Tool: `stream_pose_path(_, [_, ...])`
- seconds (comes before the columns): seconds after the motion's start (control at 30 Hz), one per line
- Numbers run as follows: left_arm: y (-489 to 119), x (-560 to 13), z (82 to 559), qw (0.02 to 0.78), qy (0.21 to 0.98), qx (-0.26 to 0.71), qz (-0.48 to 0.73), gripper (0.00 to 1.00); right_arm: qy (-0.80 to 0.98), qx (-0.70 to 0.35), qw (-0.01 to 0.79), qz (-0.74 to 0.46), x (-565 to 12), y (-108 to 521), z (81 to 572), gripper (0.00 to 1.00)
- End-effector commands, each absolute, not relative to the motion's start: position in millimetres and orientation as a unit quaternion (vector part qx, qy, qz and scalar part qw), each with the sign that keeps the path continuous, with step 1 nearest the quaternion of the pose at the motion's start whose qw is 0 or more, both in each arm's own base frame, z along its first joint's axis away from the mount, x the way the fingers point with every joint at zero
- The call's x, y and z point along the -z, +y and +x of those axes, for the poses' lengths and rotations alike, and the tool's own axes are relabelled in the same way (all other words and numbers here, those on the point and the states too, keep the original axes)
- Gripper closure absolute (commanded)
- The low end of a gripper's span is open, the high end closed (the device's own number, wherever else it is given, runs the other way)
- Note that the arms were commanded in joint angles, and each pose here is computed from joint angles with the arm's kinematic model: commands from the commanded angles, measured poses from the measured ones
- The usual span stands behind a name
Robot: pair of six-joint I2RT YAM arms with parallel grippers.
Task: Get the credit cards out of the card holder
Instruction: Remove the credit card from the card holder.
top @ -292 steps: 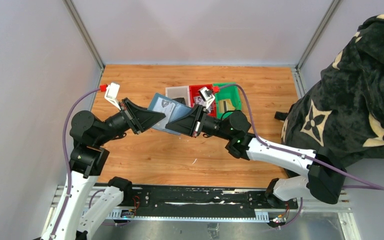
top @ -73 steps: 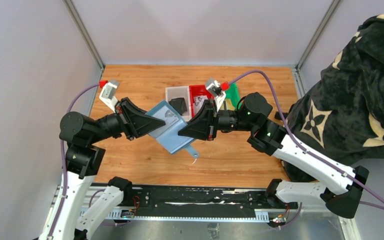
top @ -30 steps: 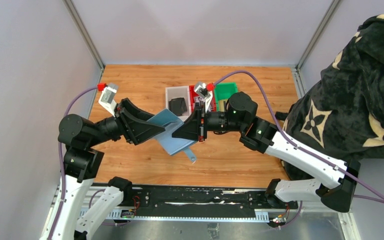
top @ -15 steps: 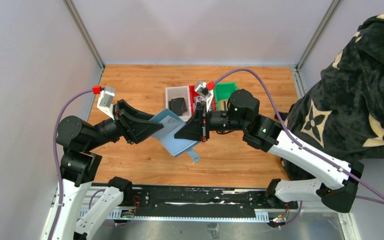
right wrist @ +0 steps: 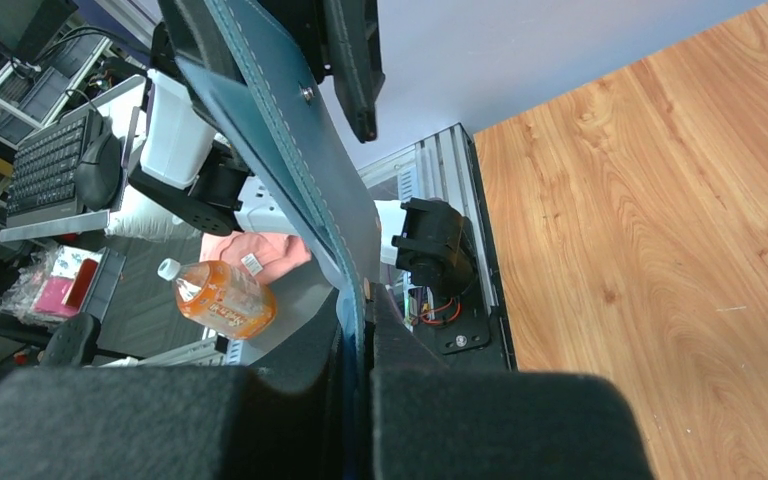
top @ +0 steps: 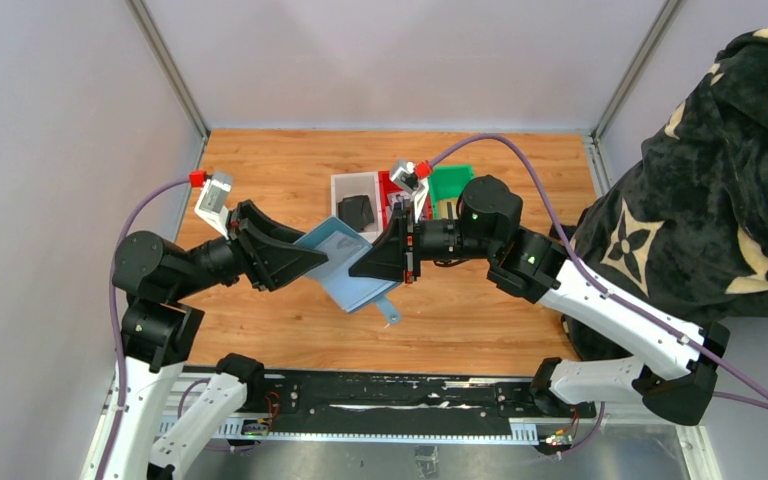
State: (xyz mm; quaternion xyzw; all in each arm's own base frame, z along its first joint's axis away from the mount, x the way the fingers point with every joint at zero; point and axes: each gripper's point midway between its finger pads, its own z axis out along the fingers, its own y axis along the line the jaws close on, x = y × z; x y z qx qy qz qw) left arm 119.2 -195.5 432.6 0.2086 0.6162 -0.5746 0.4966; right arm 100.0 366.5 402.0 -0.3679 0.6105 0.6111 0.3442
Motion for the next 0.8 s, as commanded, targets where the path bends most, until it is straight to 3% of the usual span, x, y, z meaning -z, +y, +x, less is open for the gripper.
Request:
stream_pose_path(0.0, [-196.1, -453.6, 102.4, 0.495, 0.593, 0.594, 0.228, 0.53, 0.603, -0.611, 0.348, -0.376, -408.1, 363.7, 99.8, 1.0])
stream_pose_path(0.77, [-195.6, -454.0, 100.8, 0.491, 0.594, 0.599, 0.219, 0.53, 0.615, -0.605, 0.337, -0.377, -403.4, 365.3, 101.5, 1.0])
